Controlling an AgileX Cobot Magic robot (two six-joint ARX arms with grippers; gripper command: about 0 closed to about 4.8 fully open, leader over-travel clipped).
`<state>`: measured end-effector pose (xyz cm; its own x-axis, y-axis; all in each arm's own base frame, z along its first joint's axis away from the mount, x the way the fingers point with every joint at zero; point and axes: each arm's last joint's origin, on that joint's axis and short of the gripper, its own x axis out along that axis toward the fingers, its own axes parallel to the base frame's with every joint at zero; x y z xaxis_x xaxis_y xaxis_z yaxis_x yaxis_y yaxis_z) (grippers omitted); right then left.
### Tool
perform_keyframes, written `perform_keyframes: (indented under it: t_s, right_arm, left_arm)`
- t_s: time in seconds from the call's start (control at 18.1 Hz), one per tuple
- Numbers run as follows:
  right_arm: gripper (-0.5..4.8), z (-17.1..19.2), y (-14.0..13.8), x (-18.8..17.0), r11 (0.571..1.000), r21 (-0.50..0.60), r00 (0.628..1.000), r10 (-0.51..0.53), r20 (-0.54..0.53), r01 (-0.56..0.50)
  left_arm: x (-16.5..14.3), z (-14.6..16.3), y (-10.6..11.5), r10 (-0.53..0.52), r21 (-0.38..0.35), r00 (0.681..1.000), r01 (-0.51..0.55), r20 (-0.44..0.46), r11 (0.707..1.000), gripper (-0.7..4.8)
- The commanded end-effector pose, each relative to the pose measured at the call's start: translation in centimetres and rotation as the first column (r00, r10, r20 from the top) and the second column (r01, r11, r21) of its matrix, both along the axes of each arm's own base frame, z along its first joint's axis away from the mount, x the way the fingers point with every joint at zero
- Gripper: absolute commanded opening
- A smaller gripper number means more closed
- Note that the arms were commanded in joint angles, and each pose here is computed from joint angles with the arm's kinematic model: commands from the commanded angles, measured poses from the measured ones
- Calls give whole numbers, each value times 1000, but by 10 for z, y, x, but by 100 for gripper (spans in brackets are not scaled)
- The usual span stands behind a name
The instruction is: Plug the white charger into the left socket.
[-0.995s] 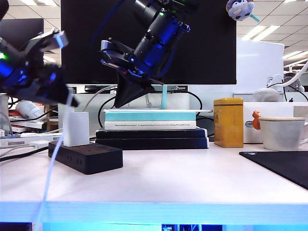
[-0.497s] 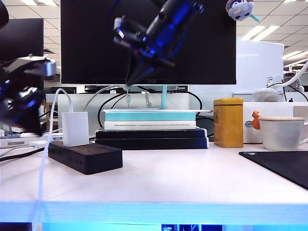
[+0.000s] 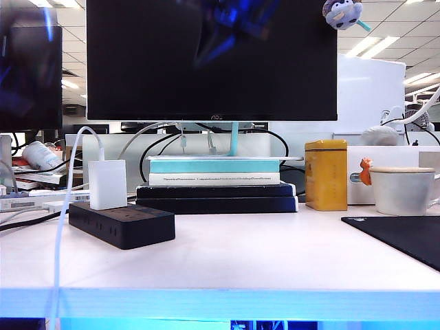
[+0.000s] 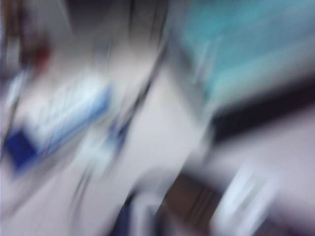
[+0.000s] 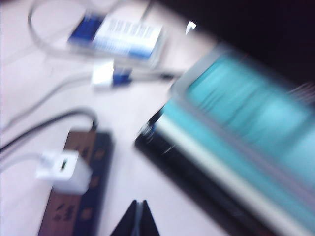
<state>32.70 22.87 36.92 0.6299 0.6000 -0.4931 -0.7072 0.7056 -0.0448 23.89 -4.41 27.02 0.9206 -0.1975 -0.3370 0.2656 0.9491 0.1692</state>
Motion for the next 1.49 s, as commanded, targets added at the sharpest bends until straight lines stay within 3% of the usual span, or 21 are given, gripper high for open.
perform_keyframes:
  t_s: [0.06, 0.28, 0.44, 0.66, 0.83, 0.94, 1.11, 1.38, 1.49]
  right_arm:
    - [-5, 41, -21, -24, 995, -10, 984, -101, 146, 104]
    - [-5, 95, -63, -77, 987, 66, 955, -157, 250, 145]
    - [-5, 111, -88, -113, 982, 124, 935, -175, 309, 143]
    - [-5, 25, -98, -129, 967, 199, 946, -209, 249, 161]
    - [-5, -56, -118, -157, 947, 266, 941, -244, 235, 179]
    - [-6, -100, -130, -174, 948, 199, 941, -285, 182, 249]
    - [-5, -150, -137, -184, 954, 135, 952, -283, 117, 267]
    - [-5, -214, -148, -198, 937, 98, 939, -341, 55, 335]
    - [-5, -232, -152, -204, 939, 64, 940, -340, 30, 338]
  left_arm:
    - [-24, 35, 3, -14, -175, 987, 42, 157, 984, 72]
    - [-96, 74, 16, 7, -228, 947, 70, 322, 971, 73]
    - [-165, 72, 28, 6, -220, 941, 72, 338, 973, 73]
    - [-187, 30, 32, 0, -205, 952, 66, 307, 977, 73]
    - [-168, -18, 29, 8, -237, 972, 49, 234, 970, 73]
    - [-155, -40, 26, 12, -244, 964, 56, 267, 968, 73]
    - [-146, -71, 24, 17, -299, 979, 45, 201, 953, 73]
    - [-138, -113, 24, 24, -258, 988, 17, 152, 966, 73]
    - [-138, -121, 25, 37, -182, 994, -17, 106, 983, 74]
